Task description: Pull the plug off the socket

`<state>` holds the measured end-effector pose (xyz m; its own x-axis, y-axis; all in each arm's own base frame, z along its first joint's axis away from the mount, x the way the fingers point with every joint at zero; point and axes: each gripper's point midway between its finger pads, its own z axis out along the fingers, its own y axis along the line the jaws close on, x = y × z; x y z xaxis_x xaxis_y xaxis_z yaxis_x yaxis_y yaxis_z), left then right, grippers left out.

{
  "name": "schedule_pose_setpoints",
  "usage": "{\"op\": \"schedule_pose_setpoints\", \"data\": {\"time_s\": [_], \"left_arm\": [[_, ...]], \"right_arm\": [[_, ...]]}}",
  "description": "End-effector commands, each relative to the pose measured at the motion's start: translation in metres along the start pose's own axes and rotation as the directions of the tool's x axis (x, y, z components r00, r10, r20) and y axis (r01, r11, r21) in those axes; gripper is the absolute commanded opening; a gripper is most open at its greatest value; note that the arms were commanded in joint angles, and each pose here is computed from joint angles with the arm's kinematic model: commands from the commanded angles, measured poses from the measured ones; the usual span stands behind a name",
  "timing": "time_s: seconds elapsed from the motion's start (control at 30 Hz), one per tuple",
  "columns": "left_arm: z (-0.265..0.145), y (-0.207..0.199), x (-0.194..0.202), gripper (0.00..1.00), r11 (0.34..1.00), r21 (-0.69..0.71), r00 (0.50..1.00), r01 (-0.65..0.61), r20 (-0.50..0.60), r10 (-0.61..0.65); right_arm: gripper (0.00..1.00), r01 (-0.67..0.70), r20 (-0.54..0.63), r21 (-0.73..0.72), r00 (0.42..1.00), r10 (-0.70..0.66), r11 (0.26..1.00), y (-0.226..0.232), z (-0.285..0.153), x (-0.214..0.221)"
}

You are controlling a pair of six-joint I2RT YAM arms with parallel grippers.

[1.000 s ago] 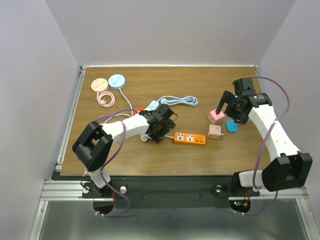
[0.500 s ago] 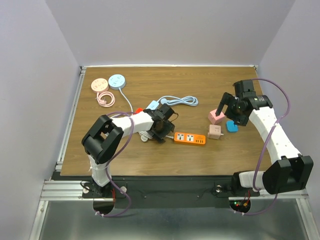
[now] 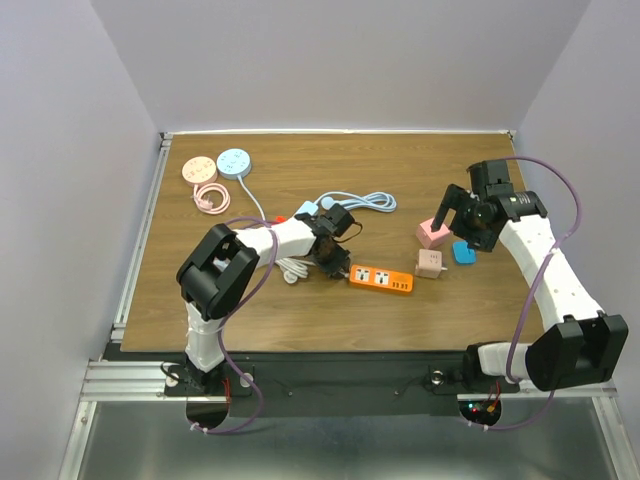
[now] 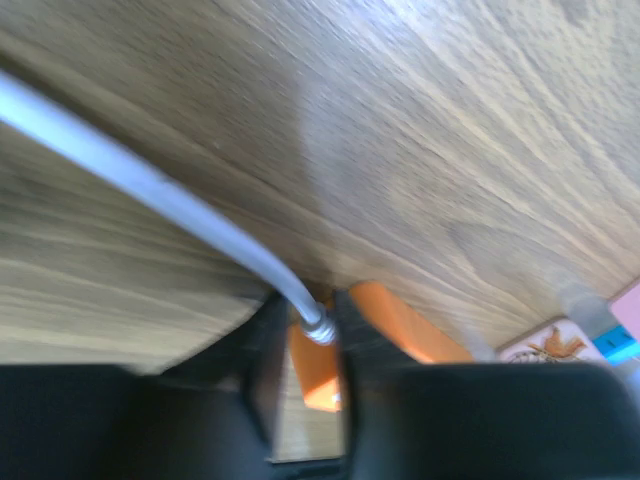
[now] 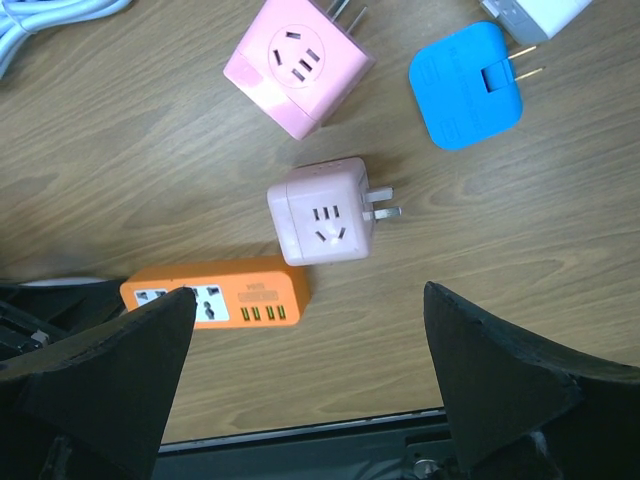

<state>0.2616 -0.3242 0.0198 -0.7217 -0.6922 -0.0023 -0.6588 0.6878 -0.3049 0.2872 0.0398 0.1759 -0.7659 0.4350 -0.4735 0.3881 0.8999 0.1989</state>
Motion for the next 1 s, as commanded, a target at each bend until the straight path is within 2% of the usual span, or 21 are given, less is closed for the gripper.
{"op": "schedule_pose_setpoints", "data": {"time_s": [0.0,0.03,0.13,0.23,0.3,0.33,0.37,0.43,0.53,0.57,0.67,0.73,0.77,0.8,0.87,0.93,0.97], "left_arm": [[0.032,0.101,0.02,0.18,0.946,-0.324,0.995,-0.012,-0.102,-0.022],[0.031,0.106,0.021,0.09,0.944,-0.33,0.994,-0.018,-0.11,-0.019],[0.027,0.121,0.022,0.01,0.939,-0.34,0.992,-0.044,-0.126,0.001],[0.015,0.116,0.024,0.0,0.959,-0.273,0.989,-0.08,-0.14,0.043],[-0.004,0.097,0.024,0.0,0.972,-0.195,0.988,-0.128,-0.113,0.107],[-0.014,0.098,0.023,0.0,0.97,-0.205,0.989,-0.133,-0.095,0.115],[-0.035,0.081,0.023,0.0,0.98,-0.141,0.989,-0.143,-0.047,0.137],[-0.07,0.067,0.022,0.0,0.99,-0.073,0.993,-0.117,0.006,0.118],[-0.106,0.053,0.026,0.0,0.996,0.027,0.996,-0.085,0.008,0.085],[-0.129,0.044,0.028,0.0,0.993,0.097,0.998,-0.065,0.006,0.064],[-0.165,0.024,0.034,0.0,0.969,0.241,0.998,-0.055,-0.005,0.058],[-0.2,0.006,0.037,0.0,0.928,0.368,0.998,-0.051,-0.013,0.06],[-0.206,0.007,0.037,0.0,0.921,0.384,0.998,-0.059,-0.012,0.069],[-0.226,-0.002,0.03,0.0,0.898,0.435,0.998,-0.062,0.025,0.057],[-0.244,-0.002,0.014,0.0,0.894,0.444,0.994,-0.067,0.104,0.023],[-0.296,-0.017,-0.003,0.0,0.839,0.538,0.983,-0.076,0.181,-0.027],[-0.295,-0.015,-0.01,0.0,0.844,0.53,0.975,-0.085,0.217,-0.038]], "right_arm": [[1.0,-0.011,0.054,-0.043,0.998,0.013,0.999,0.006,-0.01,-0.01],[1.0,-0.011,0.056,-0.046,0.998,0.013,0.999,0.006,-0.01,-0.01],[1.0,-0.011,0.064,-0.05,0.998,0.015,0.999,0.006,-0.011,-0.011],[1.0,-0.009,0.067,-0.051,0.998,0.012,0.999,0.006,-0.012,-0.011],[1.0,-0.008,0.065,-0.051,0.998,0.012,0.999,0.006,-0.011,-0.01],[1.0,-0.007,0.067,-0.054,0.998,0.011,0.999,0.006,-0.011,-0.01],[1.0,-0.007,0.065,-0.055,0.998,0.01,0.998,0.006,-0.011,-0.01],[1.0,-0.007,0.063,-0.057,0.998,0.01,0.998,0.007,-0.01,-0.01],[1.0,-0.005,0.054,-0.058,0.999,0.008,0.998,0.009,-0.007,-0.009],[1.0,-0.006,0.056,-0.06,0.998,0.009,0.998,0.009,-0.007,-0.01],[1.0,-0.006,0.048,-0.061,0.999,0.009,0.998,0.01,-0.004,-0.01],[1.0,-0.005,0.041,-0.062,0.999,0.008,0.998,0.011,-0.001,-0.01],[1.0,-0.005,0.04,-0.063,0.999,0.008,0.998,0.012,-0.001,-0.01],[1.0,-0.004,0.037,-0.065,0.999,0.006,0.998,0.012,0.0,-0.009],[1.0,-0.005,0.031,-0.063,0.999,0.007,0.998,0.012,0.002,-0.008],[1.0,-0.006,0.026,-0.067,1.0,0.008,0.998,0.013,0.003,-0.008],[1.0,-0.003,0.027,-0.067,1.0,0.005,0.998,0.013,0.003,-0.008]]}}
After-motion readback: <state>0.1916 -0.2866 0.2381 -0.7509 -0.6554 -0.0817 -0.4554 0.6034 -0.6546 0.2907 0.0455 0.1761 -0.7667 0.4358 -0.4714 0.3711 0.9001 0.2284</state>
